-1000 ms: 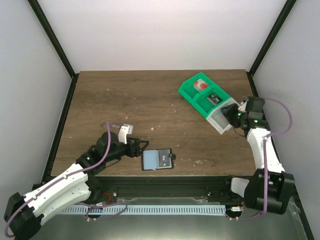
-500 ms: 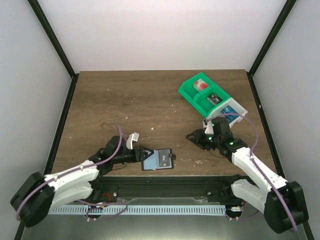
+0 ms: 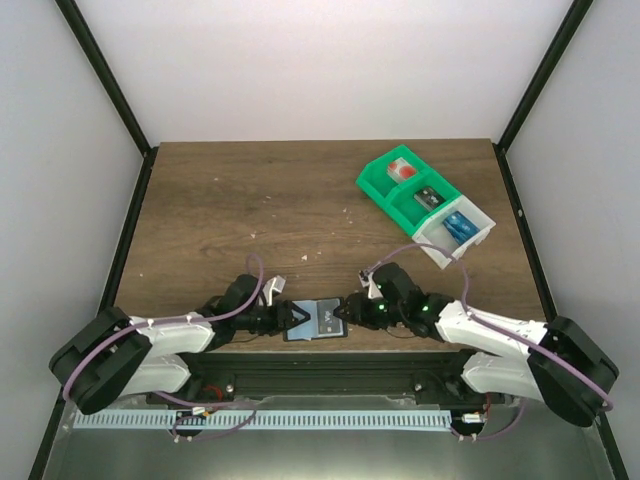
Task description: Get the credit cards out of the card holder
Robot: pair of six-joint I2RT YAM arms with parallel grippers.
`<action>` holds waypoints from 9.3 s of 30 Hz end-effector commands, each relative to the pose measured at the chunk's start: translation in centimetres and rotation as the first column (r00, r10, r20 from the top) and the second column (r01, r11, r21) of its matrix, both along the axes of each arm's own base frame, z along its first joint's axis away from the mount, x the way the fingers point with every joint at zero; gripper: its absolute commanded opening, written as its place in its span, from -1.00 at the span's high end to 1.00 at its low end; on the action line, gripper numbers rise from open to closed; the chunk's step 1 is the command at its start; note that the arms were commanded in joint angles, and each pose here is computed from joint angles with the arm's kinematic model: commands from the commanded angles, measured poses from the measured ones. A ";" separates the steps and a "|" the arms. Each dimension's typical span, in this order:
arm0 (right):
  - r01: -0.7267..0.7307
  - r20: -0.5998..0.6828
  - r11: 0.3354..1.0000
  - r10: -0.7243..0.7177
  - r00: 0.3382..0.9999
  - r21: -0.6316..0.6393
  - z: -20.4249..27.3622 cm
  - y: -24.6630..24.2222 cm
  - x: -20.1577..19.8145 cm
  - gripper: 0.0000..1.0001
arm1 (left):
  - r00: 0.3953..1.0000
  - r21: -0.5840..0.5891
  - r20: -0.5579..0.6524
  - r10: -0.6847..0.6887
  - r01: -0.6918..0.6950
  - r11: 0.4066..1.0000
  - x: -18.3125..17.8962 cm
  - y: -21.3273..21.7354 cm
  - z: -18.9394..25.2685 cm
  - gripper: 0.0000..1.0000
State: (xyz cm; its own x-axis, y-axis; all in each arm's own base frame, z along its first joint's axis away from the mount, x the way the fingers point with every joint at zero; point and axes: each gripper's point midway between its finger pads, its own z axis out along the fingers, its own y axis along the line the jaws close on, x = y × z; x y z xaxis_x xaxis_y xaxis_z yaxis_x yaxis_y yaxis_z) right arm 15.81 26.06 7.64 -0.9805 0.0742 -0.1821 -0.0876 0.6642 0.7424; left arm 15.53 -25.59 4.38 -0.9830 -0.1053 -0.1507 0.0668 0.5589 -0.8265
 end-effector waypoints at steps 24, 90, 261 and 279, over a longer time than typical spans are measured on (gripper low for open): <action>-0.017 0.007 1.000 0.017 1.000 -0.018 -3.7 2.9 0.7 0.07 | 1.000 0.073 0.012 -0.006 0.005 0.997 -0.4 1.1 -2.1 -0.12; -0.049 0.019 0.984 0.047 0.999 0.172 -2.2 4.6 0.0 0.51 | 1.000 0.055 0.006 0.001 -0.001 0.998 -0.5 1.3 -1.8 -0.02; -0.099 0.371 0.752 -0.202 0.906 0.652 18.3 -1.8 -2.8 -0.06 | 0.913 -0.456 0.392 0.113 0.086 0.886 1.1 -2.9 21.1 1.00; 0.033 0.124 0.732 -0.160 0.979 0.681 18.8 1.0 -1.1 0.10 | 0.943 -0.612 -0.172 0.285 -0.329 0.719 2.7 -0.6 19.7 1.00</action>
State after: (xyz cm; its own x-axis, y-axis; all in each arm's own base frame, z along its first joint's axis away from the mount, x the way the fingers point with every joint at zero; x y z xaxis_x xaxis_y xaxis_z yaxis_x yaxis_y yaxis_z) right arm 14.46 26.20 22.35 -0.9189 0.3310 -0.2146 -0.1886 0.1091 0.9760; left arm 18.05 -26.54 23.78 -0.8974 -0.4412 0.0077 0.0048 -0.0271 -0.9996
